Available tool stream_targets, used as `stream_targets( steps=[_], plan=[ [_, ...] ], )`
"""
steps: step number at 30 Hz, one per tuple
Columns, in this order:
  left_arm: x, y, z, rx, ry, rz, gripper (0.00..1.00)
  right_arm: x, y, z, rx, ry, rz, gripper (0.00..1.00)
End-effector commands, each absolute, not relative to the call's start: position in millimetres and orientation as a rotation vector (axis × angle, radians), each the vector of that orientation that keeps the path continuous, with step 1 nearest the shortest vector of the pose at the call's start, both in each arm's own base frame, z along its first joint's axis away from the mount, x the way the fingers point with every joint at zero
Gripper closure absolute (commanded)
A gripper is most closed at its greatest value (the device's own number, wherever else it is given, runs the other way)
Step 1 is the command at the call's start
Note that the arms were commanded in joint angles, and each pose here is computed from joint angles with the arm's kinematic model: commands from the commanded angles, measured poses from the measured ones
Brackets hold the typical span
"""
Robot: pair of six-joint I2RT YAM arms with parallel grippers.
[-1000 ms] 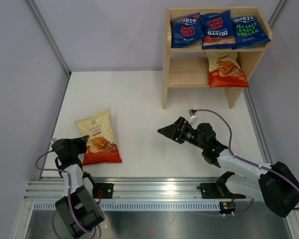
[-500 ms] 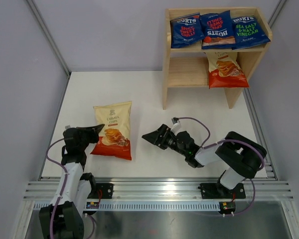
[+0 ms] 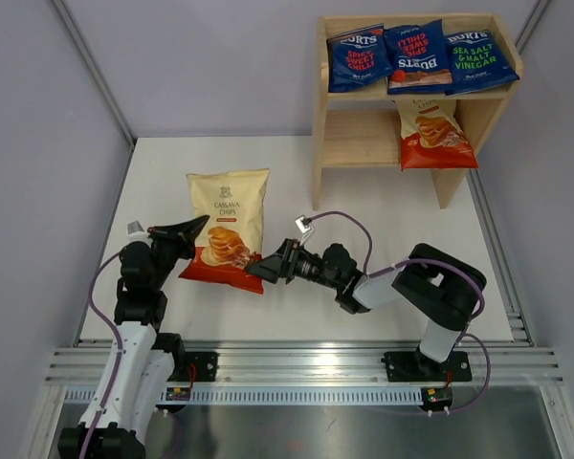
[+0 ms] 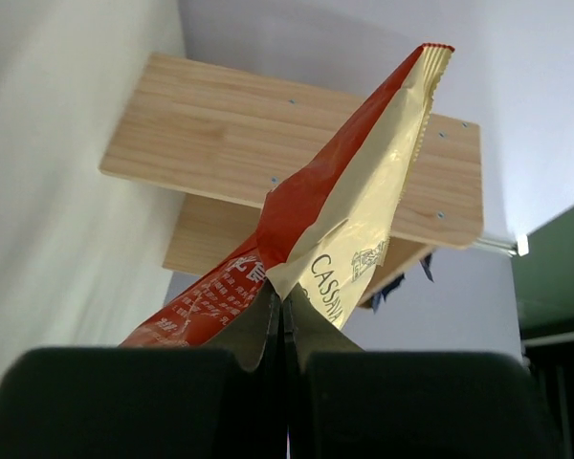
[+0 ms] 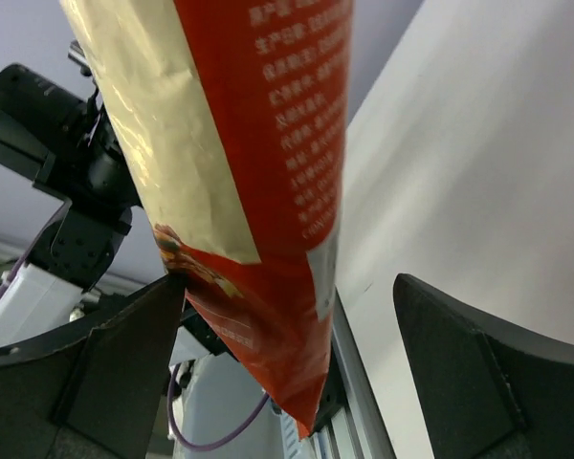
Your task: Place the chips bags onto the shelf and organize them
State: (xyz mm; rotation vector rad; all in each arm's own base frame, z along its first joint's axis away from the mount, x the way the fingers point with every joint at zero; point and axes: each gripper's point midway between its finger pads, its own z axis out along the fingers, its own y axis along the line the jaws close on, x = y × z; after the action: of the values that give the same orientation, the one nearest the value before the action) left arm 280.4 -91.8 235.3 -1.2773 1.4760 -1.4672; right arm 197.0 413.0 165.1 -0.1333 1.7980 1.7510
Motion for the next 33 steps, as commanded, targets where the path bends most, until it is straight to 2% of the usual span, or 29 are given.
stream_targets(
  steps=[1,4,6,7,8,10,12,14,15,17,18,22,23,28,33],
  plan=[
    [271,-102,298,-1.146,1.356,-1.602,1.0,180,425,230,-0.373,1.523,1.842,0.01],
    [264,-112,309,-1.108,1.355,-1.635,1.0,178,427,244,-0.414,1.49,1.843,0.05],
    [261,-119,312,-1.088,1.369,-1.652,1.0,176,426,249,-0.435,1.466,1.843,0.13],
    [260,-120,314,-1.078,1.369,-1.658,1.0,173,425,253,-0.448,1.448,1.852,0.19],
    [259,-123,313,-1.062,1.378,-1.66,1.0,170,424,254,-0.464,1.439,1.857,0.36],
    [258,-125,319,-1.017,1.387,-1.655,1.0,166,418,262,-0.481,1.399,1.858,0.49],
    [255,-132,325,-0.896,1.426,-1.631,0.88,161,414,258,-0.5,1.417,1.849,0.61],
    [254,-140,333,-0.763,1.483,-1.578,0.76,155,408,259,-0.534,1.441,1.828,0.66],
    [253,-143,335,-0.711,1.503,-1.567,0.63,152,405,260,-0.548,1.447,1.821,0.71],
    [247,-154,344,-0.533,1.538,-1.55,0.51,146,396,269,-0.576,1.434,1.797,0.79],
    [245,-157,347,-0.471,1.549,-1.539,0.38,141,394,265,-0.61,1.471,1.788,0.82],
    [229,-171,347,-0.123,1.605,-1.432,0.04,127,372,286,-0.736,1.448,1.708,0.84],
    [221,-176,343,0.005,1.617,-1.403,0.01,126,370,278,-0.764,1.523,1.679,0.84],
    [175,-195,344,0.403,1.556,-1.53,0.01,100,350,290,-1.01,1.505,1.631,0.83],
    [136,-199,347,0.626,1.514,-1.587,0.01,90,334,302,-1.138,1.565,1.621,0.83]
  ],
)
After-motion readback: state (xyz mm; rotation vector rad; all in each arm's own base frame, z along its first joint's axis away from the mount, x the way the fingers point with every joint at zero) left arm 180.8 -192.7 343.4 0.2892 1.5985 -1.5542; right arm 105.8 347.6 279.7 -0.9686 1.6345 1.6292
